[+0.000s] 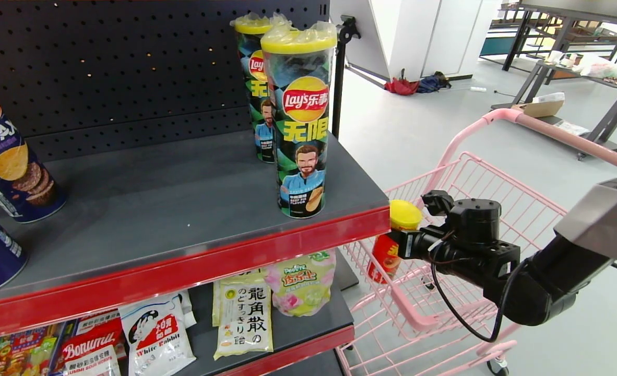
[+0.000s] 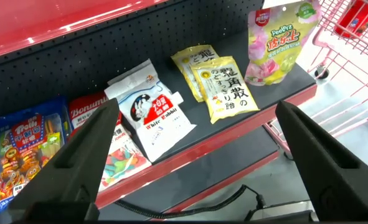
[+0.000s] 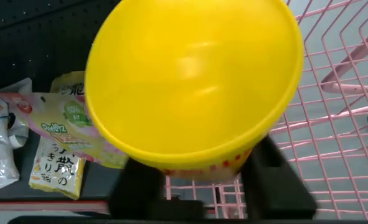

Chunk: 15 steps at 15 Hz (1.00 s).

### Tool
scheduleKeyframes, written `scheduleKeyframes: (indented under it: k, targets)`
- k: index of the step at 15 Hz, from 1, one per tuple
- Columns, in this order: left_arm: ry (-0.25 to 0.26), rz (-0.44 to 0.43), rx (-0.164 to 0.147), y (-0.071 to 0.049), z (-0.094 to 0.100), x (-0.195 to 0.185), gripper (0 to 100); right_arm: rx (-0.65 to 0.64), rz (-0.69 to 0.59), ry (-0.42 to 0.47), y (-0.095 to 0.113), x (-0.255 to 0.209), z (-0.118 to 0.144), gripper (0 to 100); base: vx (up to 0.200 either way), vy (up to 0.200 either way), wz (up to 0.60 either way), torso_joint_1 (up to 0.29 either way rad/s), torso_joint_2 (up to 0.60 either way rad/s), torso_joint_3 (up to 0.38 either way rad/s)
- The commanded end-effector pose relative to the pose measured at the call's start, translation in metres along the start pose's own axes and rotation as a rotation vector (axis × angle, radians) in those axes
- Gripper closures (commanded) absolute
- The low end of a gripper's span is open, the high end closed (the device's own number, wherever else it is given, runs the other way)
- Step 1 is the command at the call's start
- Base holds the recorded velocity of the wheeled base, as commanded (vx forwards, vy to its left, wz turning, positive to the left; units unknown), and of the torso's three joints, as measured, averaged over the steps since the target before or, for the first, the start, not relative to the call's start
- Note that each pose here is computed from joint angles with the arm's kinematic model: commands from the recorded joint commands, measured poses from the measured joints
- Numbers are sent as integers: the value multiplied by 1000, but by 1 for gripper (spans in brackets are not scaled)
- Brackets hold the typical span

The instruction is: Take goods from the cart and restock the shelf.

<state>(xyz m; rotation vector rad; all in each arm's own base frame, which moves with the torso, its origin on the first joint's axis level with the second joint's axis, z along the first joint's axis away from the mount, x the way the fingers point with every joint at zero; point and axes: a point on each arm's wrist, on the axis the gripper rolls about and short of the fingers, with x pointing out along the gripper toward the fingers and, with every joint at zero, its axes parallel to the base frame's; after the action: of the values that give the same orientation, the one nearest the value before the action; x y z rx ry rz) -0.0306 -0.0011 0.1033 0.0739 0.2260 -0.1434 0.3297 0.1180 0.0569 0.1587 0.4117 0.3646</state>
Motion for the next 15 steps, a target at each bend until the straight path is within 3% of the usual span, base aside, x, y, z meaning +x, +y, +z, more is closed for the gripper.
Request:
scheduleKeyframes:
  k: [1,7,9,12,15]
  targets:
    - [-3,1,0,0,0,0,0,1,2,13,0,2,-3,100,0,0,0,0,0,0]
    - [-17,1,1,0,-2,-1,0,-9,1,-42,3,-9,14,100,0,0,0,0,0,0]
    - [-18,-2,2,0,-2,-2,0,-31,-18,-122,6,-27,39,100,0,0,0,0,0,0]
    - [-19,-10,2,-1,-3,-1,0,-61,-34,-161,7,-55,66,100,0,0,0,0,0,0]
    - [-13,-13,1,-1,-5,0,0,-127,-72,-228,9,-111,110,100,0,0,0,0,0,0]
